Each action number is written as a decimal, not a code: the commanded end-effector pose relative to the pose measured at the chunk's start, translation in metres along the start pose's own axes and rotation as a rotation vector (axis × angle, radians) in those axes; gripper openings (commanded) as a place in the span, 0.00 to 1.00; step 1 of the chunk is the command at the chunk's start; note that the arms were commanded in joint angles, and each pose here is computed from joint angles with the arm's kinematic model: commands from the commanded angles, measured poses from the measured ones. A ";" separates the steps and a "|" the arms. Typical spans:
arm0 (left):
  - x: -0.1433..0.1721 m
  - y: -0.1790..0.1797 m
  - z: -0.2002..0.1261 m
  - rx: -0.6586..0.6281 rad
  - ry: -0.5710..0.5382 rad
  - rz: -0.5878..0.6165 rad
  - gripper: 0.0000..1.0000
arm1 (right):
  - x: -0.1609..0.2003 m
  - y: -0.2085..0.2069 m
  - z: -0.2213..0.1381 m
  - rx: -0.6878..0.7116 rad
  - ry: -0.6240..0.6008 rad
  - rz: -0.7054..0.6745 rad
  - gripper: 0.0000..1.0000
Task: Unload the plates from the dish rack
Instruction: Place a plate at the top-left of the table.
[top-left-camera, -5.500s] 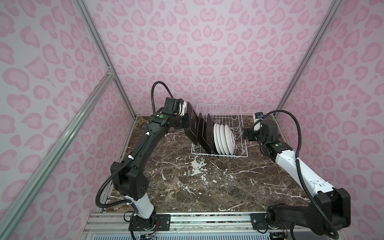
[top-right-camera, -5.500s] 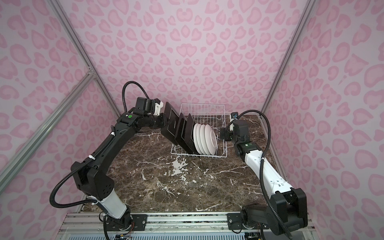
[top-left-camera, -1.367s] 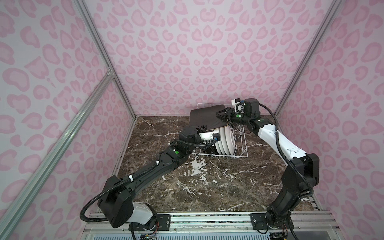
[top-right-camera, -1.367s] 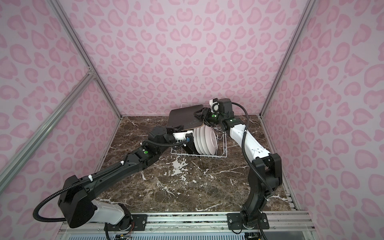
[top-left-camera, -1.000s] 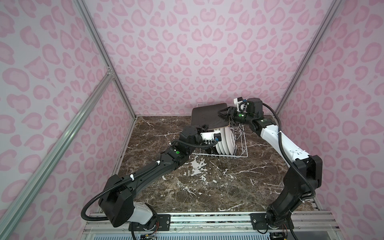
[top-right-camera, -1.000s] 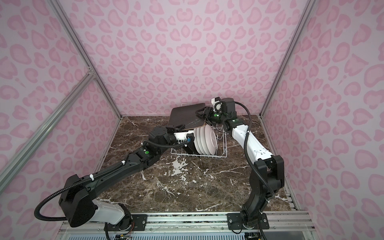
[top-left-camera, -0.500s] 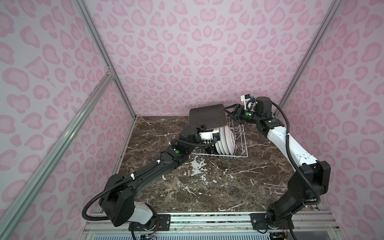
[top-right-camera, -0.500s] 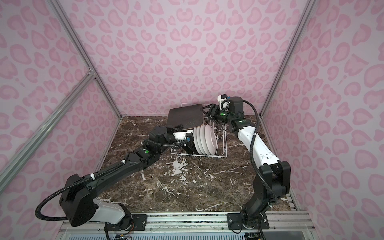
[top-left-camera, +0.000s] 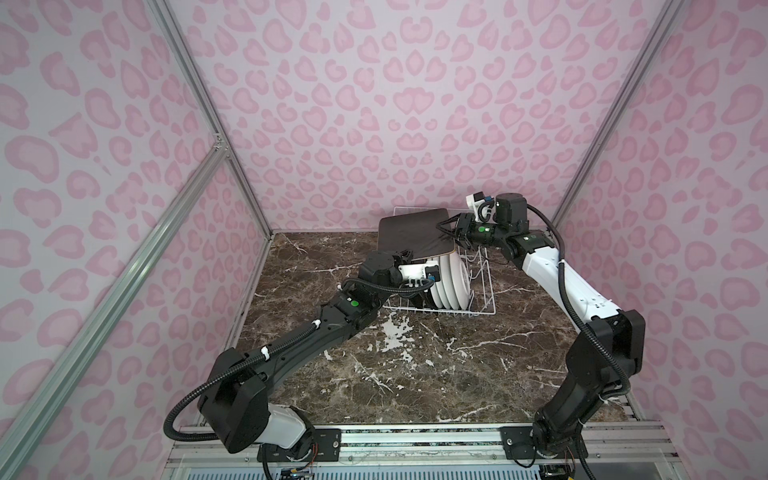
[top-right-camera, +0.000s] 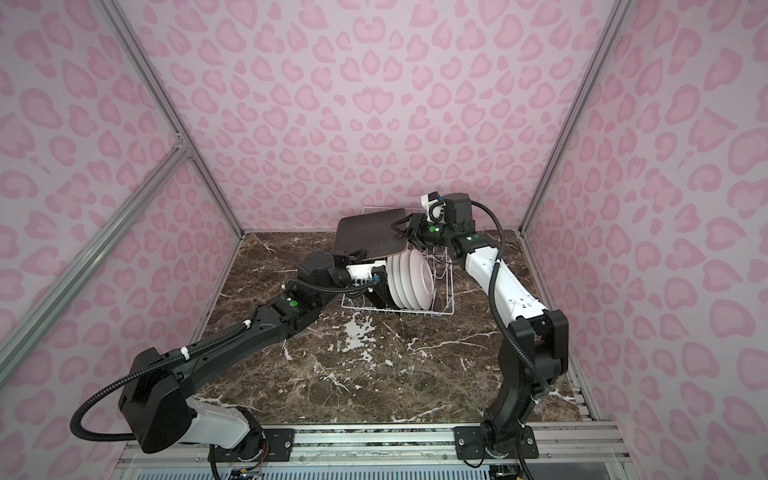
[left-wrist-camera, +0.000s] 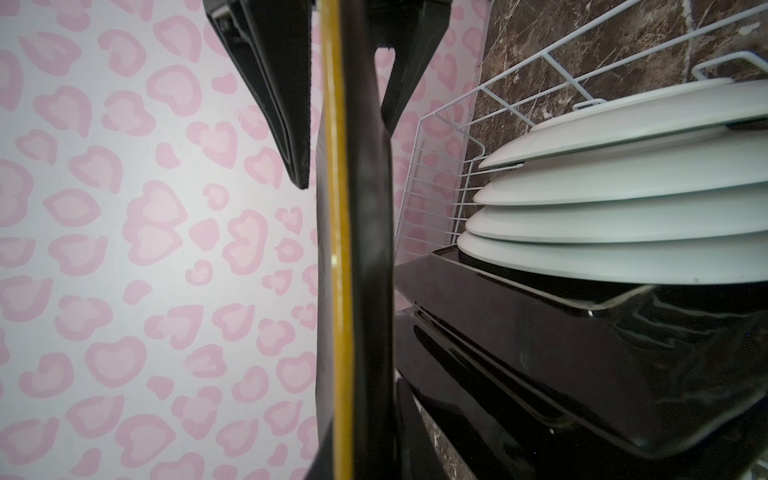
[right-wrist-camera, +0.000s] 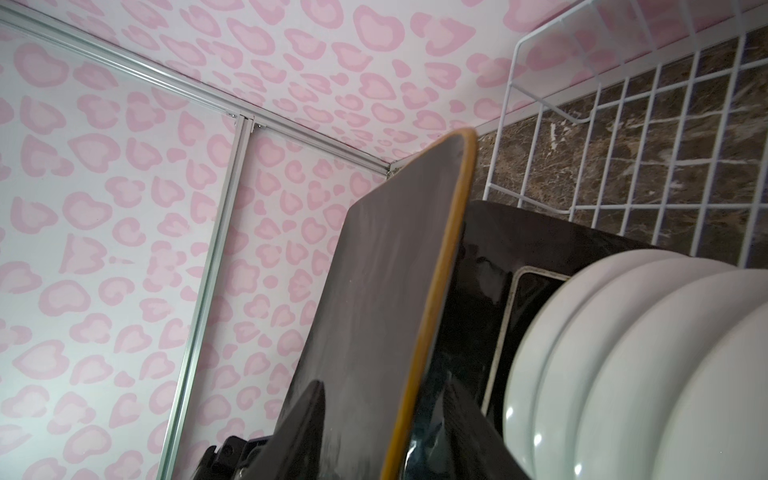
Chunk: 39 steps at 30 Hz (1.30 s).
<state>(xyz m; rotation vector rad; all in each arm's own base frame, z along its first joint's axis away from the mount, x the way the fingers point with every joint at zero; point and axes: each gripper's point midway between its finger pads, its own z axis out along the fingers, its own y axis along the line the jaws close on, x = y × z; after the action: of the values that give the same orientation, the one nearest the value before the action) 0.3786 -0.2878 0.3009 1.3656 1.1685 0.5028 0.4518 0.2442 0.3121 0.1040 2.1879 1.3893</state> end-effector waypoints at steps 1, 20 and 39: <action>-0.017 0.041 -0.005 -0.162 -0.073 -0.029 0.03 | 0.004 0.000 0.006 -0.011 0.026 0.000 0.44; -0.011 0.039 0.001 -0.167 -0.044 -0.035 0.03 | -0.003 0.008 -0.004 -0.109 -0.013 0.052 0.00; -0.008 0.033 0.006 -0.135 -0.030 -0.060 0.76 | -0.048 0.030 -0.039 -0.360 -0.219 0.171 0.00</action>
<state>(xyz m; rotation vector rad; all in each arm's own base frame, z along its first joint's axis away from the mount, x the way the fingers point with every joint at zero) 0.3909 -0.2889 0.3120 1.2823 1.1583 0.5235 0.4691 0.2116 0.3127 0.4236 1.9772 1.6616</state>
